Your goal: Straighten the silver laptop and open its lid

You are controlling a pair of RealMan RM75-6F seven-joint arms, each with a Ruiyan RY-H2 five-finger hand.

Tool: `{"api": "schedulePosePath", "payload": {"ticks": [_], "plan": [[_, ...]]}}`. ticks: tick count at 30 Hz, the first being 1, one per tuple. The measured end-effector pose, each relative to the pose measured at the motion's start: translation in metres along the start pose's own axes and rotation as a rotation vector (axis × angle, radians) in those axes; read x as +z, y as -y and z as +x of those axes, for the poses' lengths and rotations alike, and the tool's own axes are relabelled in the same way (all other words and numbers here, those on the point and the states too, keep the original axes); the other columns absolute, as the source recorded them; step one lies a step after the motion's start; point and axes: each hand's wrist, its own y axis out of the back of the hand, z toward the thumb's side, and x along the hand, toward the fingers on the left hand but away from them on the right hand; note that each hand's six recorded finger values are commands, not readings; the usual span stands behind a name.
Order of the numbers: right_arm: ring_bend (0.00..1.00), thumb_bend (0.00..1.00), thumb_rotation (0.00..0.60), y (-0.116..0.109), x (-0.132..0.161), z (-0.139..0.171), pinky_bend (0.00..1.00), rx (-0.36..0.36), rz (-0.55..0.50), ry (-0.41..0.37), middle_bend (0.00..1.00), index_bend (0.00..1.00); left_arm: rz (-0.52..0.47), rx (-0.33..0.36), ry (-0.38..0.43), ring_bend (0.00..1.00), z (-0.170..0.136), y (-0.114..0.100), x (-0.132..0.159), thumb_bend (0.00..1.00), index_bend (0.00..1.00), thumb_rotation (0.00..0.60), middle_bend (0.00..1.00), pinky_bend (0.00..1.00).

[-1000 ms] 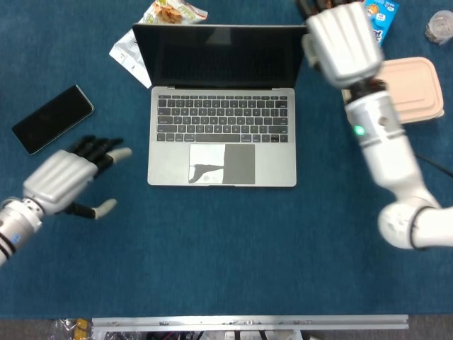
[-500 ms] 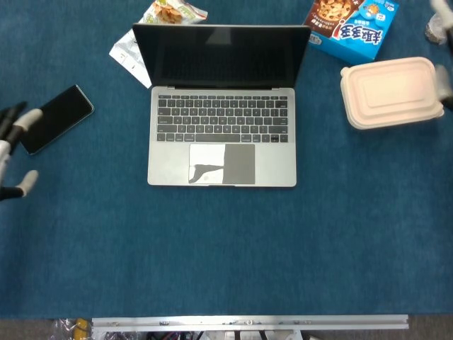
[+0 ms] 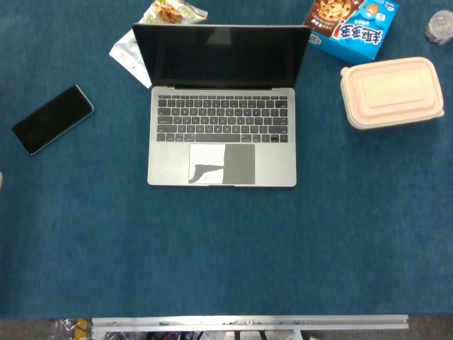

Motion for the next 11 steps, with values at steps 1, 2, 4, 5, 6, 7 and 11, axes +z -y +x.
{"api": "schedulePosePath", "payload": {"ticks": [1, 2, 4, 5, 6, 7, 11], "plan": [[0.00, 0.46, 0.600, 0.002, -0.003, 0.004, 0.10, 0.005, 0.002, 0.005, 0.04, 0.00, -0.005, 0.007, 0.000, 0.00, -0.004, -0.001, 0.000, 0.34, 0.01, 0.600, 0.02, 0.00], [0.00, 0.46, 0.600, 0.005, -0.005, 0.008, 0.10, 0.011, 0.002, 0.010, 0.04, 0.00, -0.009, 0.013, -0.001, 0.00, -0.008, -0.001, 0.000, 0.34, 0.01, 0.600, 0.02, 0.00], [0.00, 0.45, 0.600, 0.009, -0.011, 0.016, 0.10, 0.020, -0.006, 0.023, 0.04, 0.00, -0.018, 0.025, -0.008, 0.00, -0.015, -0.003, 0.000, 0.34, 0.02, 0.600, 0.02, 0.00], [0.00, 0.46, 0.600, 0.010, -0.013, 0.019, 0.10, 0.020, -0.008, 0.029, 0.04, 0.00, -0.020, 0.030, -0.009, 0.00, -0.018, -0.003, -0.001, 0.34, 0.02, 0.600, 0.03, 0.00], [0.00, 0.45, 0.600, 0.010, -0.017, 0.023, 0.10, 0.017, -0.003, 0.038, 0.04, 0.00, -0.021, 0.034, -0.009, 0.00, -0.021, -0.003, -0.001, 0.34, 0.02, 0.600, 0.03, 0.00], [0.00, 0.45, 0.600, 0.011, -0.020, 0.026, 0.10, 0.015, 0.002, 0.046, 0.04, 0.00, -0.021, 0.039, -0.010, 0.00, -0.025, -0.003, -0.001, 0.34, 0.02, 0.600, 0.03, 0.00], [0.00, 0.45, 0.600, 0.013, -0.032, 0.035, 0.10, 0.015, 0.016, 0.076, 0.04, 0.00, -0.017, 0.040, -0.025, 0.00, -0.037, -0.002, -0.004, 0.34, 0.02, 0.600, 0.03, 0.00]]}}
